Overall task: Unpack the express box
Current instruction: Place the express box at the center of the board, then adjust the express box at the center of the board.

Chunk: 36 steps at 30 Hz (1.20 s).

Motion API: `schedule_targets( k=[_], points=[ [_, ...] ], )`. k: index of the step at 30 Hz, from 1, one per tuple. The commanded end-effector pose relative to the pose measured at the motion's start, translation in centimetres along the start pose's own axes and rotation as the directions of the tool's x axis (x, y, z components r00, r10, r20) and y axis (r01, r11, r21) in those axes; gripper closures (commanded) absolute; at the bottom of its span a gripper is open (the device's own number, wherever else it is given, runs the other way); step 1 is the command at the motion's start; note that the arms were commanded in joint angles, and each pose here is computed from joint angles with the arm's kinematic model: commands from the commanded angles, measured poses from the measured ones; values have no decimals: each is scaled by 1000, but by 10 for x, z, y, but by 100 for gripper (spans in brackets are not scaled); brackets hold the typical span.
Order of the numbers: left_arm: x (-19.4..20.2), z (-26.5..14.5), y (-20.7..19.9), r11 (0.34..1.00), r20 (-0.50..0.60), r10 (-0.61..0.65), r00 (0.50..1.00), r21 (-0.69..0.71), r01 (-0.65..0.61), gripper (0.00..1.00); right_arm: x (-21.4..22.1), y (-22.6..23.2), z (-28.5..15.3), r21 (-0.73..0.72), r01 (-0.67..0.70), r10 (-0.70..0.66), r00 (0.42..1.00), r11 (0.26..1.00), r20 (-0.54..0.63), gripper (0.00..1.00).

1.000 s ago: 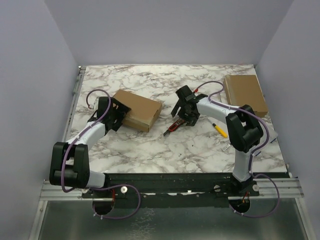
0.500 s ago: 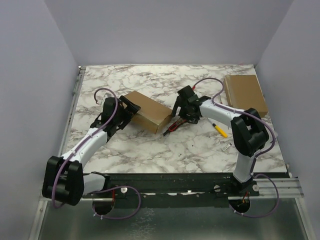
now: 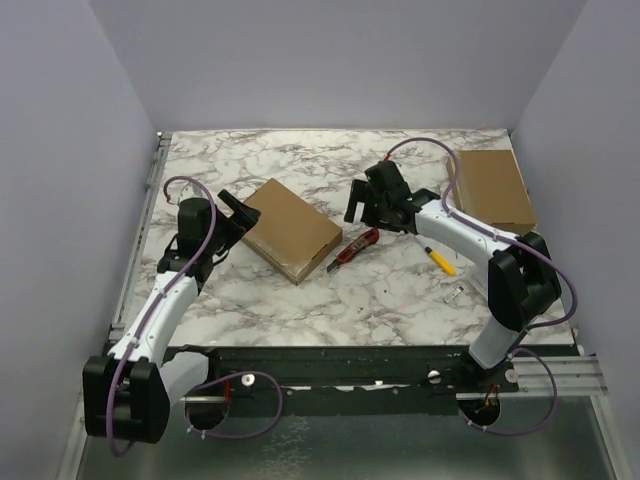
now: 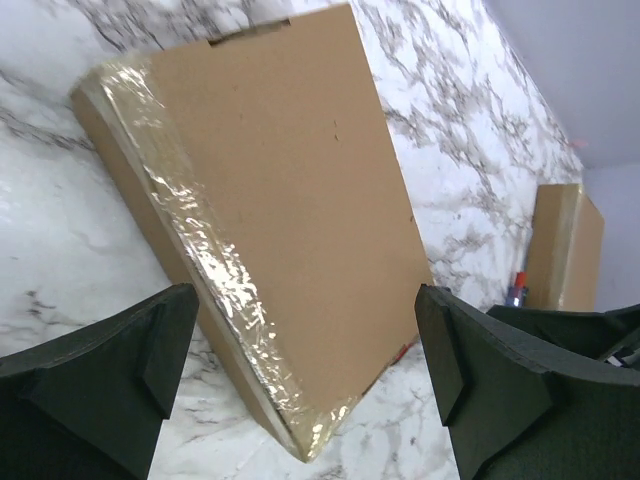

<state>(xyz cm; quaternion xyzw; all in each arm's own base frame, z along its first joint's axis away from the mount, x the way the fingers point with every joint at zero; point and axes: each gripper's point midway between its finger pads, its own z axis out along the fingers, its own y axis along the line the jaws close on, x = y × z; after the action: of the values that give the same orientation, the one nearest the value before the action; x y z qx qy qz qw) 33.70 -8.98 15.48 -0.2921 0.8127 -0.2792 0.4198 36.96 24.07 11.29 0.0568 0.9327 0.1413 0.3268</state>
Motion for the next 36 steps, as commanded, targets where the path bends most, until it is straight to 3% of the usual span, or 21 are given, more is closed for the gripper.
schedule_targets(
  k=[1,4,10,17,21,25,33,36],
  points=[
    [-27,-30,27,971,103,178,979,-181,-158,1,11,10,6,-17,-43,42,997,999,-67,0],
    [-50,-42,32,952,193,233,953,-244,-184,1,18,27,10,-112,-72,61,993,991,-96,2],
    [-77,-13,-12,977,245,200,949,-119,-175,1,28,77,-8,-419,-91,37,990,903,-136,2],
    [-106,60,-18,957,159,277,947,-137,-257,1,44,101,-10,-550,-153,38,976,821,-215,2],
    [-98,105,-3,917,42,389,920,-113,-383,1,45,104,-8,-567,-154,30,975,809,-222,2],
    [-87,125,6,903,-23,423,906,-67,-424,1,50,100,0,-536,-154,24,970,830,-240,2],
    [-36,145,20,930,-156,367,917,49,-364,16,60,90,15,-491,-155,24,964,857,-264,2],
    [-28,145,20,934,-167,358,919,47,-355,16,57,94,18,-492,-155,21,964,857,-266,2]
  ],
)
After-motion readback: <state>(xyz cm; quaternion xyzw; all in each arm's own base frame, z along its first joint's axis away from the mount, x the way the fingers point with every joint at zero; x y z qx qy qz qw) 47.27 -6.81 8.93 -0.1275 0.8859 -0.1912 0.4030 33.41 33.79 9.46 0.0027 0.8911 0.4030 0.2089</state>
